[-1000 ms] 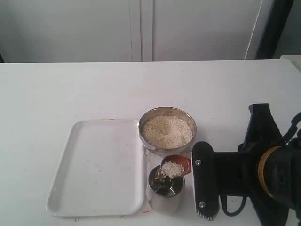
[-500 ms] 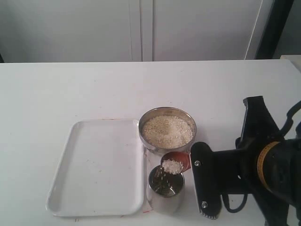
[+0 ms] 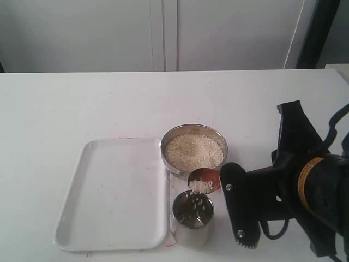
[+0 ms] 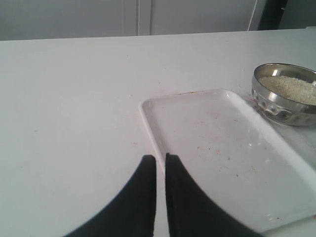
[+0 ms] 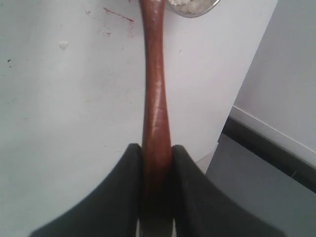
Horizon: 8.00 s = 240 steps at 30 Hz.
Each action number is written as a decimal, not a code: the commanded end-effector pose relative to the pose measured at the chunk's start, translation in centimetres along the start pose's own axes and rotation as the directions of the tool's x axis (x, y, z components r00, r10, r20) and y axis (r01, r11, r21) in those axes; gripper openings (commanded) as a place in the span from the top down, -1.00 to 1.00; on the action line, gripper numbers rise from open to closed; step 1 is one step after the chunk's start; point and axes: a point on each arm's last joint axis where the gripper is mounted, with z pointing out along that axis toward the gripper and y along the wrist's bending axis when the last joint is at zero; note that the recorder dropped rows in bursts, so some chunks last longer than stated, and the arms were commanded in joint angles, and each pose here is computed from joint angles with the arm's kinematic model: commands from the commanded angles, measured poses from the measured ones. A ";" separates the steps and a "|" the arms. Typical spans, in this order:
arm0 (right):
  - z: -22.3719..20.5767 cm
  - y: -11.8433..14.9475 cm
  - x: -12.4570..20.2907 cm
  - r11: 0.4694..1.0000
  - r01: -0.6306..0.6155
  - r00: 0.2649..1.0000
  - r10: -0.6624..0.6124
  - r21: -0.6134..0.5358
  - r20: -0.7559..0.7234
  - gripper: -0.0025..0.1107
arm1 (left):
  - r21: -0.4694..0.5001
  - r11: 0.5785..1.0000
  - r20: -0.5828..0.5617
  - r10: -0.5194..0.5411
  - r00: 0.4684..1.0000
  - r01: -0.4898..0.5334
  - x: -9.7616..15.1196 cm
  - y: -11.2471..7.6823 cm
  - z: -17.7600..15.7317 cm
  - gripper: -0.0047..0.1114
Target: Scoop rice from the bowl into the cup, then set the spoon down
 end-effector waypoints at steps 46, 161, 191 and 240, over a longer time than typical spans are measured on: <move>-0.2 -1.7 -0.3 0.918 0.345 0.938 -0.345 0.192 -0.038 0.96 | 0.010 1.000 0.007 -0.008 1.000 0.008 -0.2 -0.1 0.0 0.67; 10.0 -2.4 -23.9 -0.027 -0.978 0.065 0.902 -0.206 -0.427 0.96 | 0.010 1.000 0.007 -0.008 1.000 0.008 -0.2 -0.1 0.0 0.67; 12.3 -1.1 -25.1 0.018 -0.975 0.102 0.922 -0.223 -0.374 0.87 | 0.010 1.000 0.007 -0.008 1.000 0.008 -0.2 -0.1 0.0 0.67; -11.8 -2.4 0.2 0.388 -0.763 0.456 0.890 -0.517 -0.006 0.29 | 0.010 1.000 0.007 -0.008 1.000 0.008 -0.2 -0.1 0.0 0.67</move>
